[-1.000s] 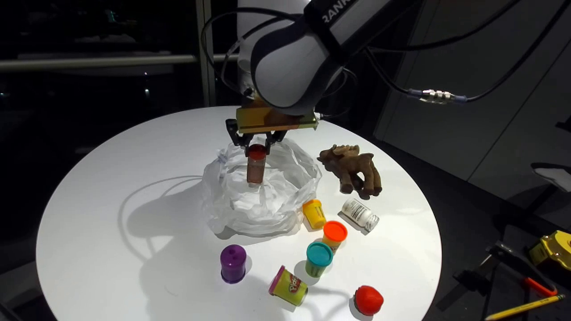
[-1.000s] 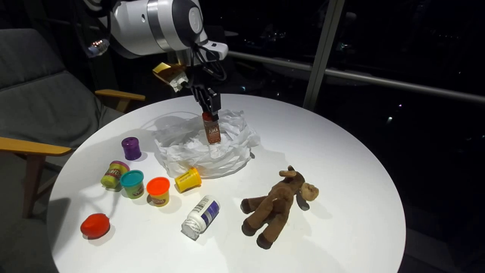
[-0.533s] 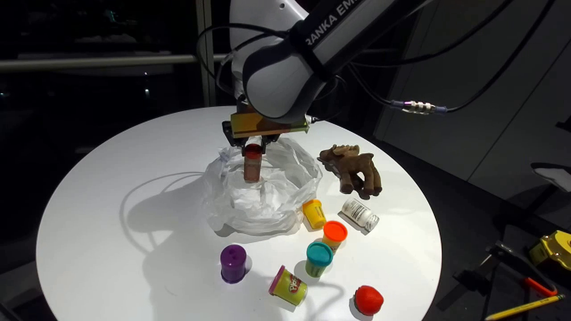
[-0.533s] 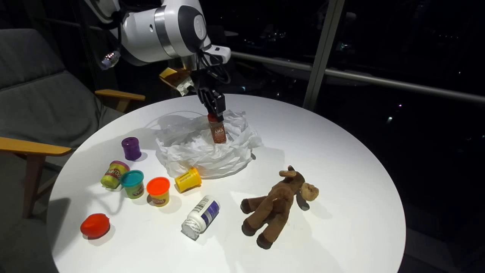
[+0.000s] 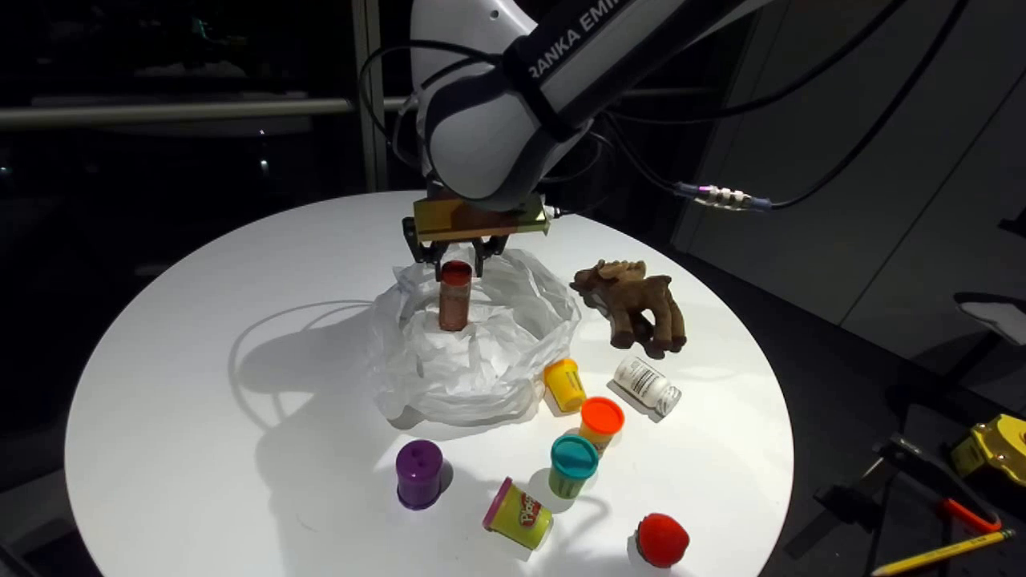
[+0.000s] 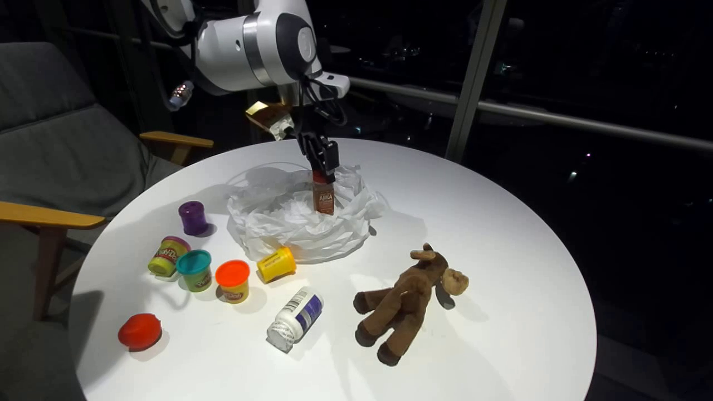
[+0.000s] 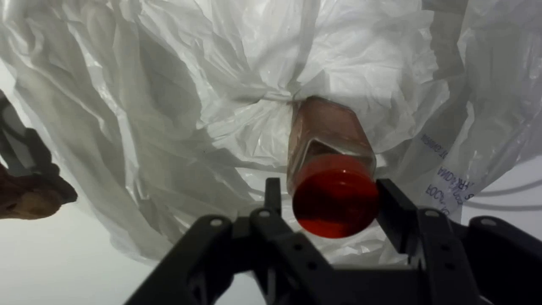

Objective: Put the objects on the table into the plastic bag.

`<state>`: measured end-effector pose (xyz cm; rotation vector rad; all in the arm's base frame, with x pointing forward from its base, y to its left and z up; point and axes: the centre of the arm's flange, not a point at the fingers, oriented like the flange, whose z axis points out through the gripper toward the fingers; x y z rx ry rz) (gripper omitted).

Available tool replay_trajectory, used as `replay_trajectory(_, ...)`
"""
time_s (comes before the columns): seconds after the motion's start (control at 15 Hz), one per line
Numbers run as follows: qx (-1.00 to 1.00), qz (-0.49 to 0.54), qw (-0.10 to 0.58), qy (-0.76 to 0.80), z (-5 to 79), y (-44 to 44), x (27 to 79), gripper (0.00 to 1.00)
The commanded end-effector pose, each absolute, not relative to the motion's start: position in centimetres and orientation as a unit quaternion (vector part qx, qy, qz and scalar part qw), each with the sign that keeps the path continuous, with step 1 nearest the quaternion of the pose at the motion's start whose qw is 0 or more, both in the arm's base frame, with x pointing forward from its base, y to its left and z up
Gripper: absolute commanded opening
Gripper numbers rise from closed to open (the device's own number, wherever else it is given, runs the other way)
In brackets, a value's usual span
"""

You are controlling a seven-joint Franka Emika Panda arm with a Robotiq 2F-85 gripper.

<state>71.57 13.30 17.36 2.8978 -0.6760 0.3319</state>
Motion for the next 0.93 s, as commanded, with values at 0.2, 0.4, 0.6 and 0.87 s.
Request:
replay_trajectory(0.2, 0.963, 0.119, 0.043, -0.236, 23.2, 13.5, 72.8, 1.0)
replay_trajectory(0.4, 0.974, 0.082, 0.014, -0.209, 26.0, 15.7, 70.0, 1.0)
replay_trajectory(0.6, 0.986, 0.03, -0.033, -0.161, 27.2, 20.2, 65.7, 0.99)
replay_trajectory(0.87, 0.989, -0.017, -0.046, -0.137, 24.4, 26.4, 59.4, 1.0)
